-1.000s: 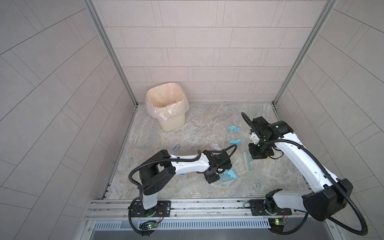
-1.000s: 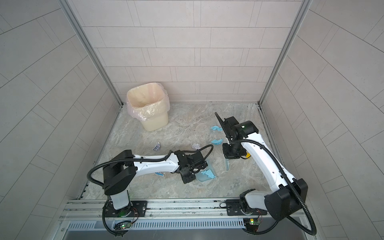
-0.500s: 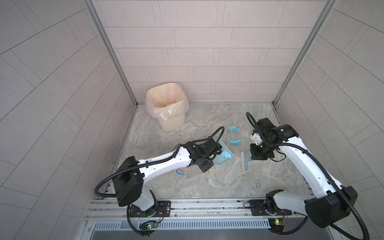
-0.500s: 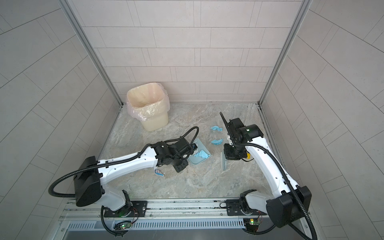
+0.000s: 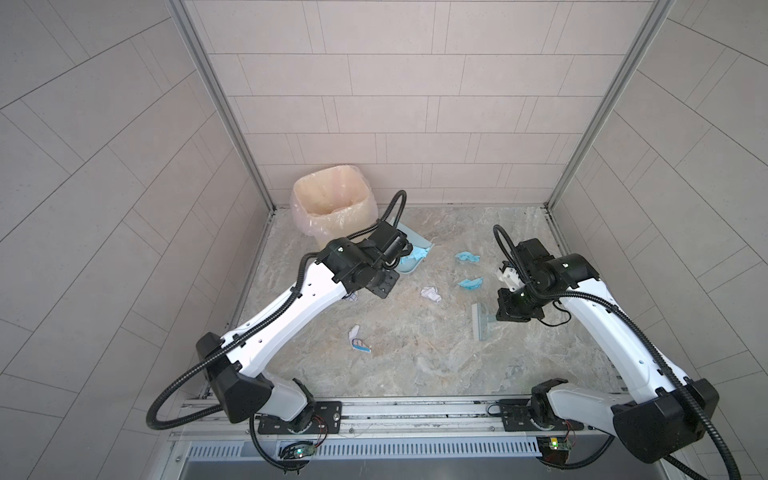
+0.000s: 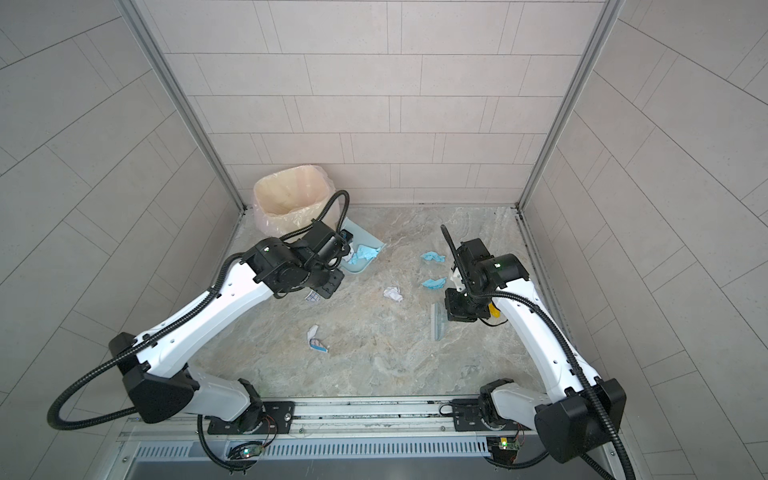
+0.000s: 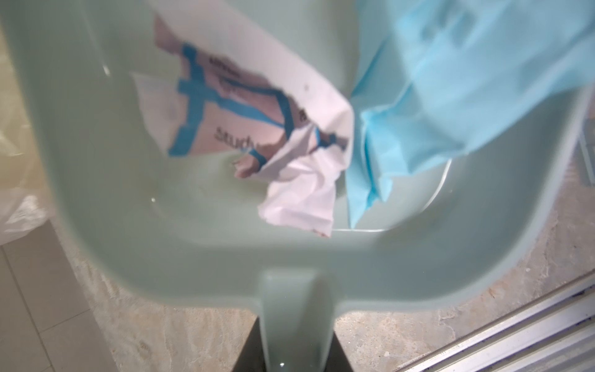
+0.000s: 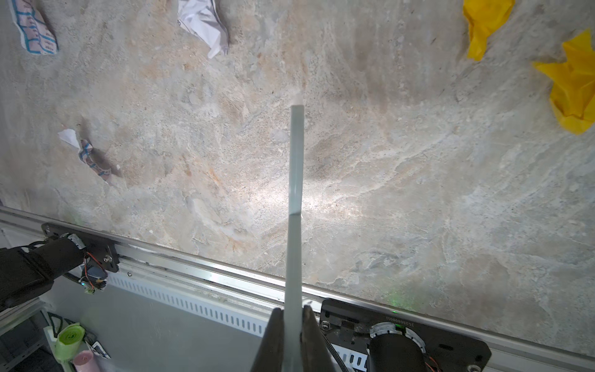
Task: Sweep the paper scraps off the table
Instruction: 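Lift the dustpan with the left gripper and carry it to the bin, then tip the dustpan over the bin with the left gripper to empty it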
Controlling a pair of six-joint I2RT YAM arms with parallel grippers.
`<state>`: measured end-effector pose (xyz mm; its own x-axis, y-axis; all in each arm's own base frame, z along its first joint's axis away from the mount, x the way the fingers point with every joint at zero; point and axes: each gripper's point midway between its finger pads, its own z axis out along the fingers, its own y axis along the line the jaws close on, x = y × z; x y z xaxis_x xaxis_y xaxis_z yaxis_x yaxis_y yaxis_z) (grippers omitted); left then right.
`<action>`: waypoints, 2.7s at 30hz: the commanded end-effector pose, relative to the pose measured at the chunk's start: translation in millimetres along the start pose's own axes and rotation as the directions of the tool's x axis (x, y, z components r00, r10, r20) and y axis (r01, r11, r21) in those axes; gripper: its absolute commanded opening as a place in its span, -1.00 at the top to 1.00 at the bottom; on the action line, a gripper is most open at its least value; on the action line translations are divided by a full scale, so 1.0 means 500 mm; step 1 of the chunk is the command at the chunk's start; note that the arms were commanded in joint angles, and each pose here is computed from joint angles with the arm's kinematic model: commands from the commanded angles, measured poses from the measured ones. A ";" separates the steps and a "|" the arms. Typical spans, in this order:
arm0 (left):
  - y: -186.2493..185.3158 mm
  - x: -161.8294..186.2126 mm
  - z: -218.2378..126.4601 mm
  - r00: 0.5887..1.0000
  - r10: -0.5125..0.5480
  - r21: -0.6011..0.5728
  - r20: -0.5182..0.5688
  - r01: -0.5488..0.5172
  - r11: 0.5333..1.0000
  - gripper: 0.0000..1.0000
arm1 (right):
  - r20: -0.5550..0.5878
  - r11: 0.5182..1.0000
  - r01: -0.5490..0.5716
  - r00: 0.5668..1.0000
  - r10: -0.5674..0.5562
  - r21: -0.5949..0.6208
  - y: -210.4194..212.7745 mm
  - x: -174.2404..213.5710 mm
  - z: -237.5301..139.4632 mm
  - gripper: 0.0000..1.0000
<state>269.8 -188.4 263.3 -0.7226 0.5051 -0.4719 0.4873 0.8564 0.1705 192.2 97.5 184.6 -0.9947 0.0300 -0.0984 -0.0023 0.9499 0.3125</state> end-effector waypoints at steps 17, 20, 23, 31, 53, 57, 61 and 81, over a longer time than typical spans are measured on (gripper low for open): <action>0.293 0.014 -0.069 0.929 -0.369 -0.273 0.022 0.360 0.892 1.00 | -0.006 0.997 0.021 1.000 -0.022 -0.075 0.020 0.013 -0.002 1.00; 0.330 0.021 -0.069 0.914 -0.404 -0.289 0.025 0.394 0.873 1.00 | -0.011 0.997 0.019 1.000 -0.020 -0.073 0.018 0.017 -0.001 1.00; 0.360 0.024 -0.064 0.902 -0.431 -0.300 0.021 0.417 0.858 1.00 | -0.021 0.997 0.016 1.000 -0.017 -0.073 0.017 0.023 0.002 1.00; 0.437 0.021 -0.057 0.900 -0.437 -0.391 -0.005 0.400 0.829 1.00 | -0.050 0.996 -0.006 0.999 0.002 -0.085 0.013 0.049 0.012 1.00; 0.597 -0.032 -0.038 0.944 -0.266 -0.709 -0.196 0.051 0.703 1.00 | -0.105 0.997 -0.025 0.994 0.017 -0.074 0.008 0.070 0.014 1.00; 0.603 -0.045 -0.037 0.944 -0.223 -0.747 -0.243 -0.036 0.664 1.00 | -0.118 0.997 -0.029 0.993 0.021 -0.068 0.005 0.075 0.016 1.00; 0.601 -0.057 -0.029 0.927 -0.163 -0.776 -0.339 -0.177 0.606 1.00 | -0.130 0.998 -0.023 0.991 0.014 -0.065 0.004 0.078 0.017 1.00; 0.603 -0.161 -0.040 0.765 0.030 -0.732 -0.643 -0.626 0.269 1.00 | -0.131 0.998 -0.007 0.991 -0.002 -0.066 0.000 0.090 0.019 1.00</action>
<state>468.9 28.5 320.0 -0.8345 0.4953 0.2414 0.3065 0.0533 0.9504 157.9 104.9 171.1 -0.9999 0.0005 0.0141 0.0058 0.9247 0.3806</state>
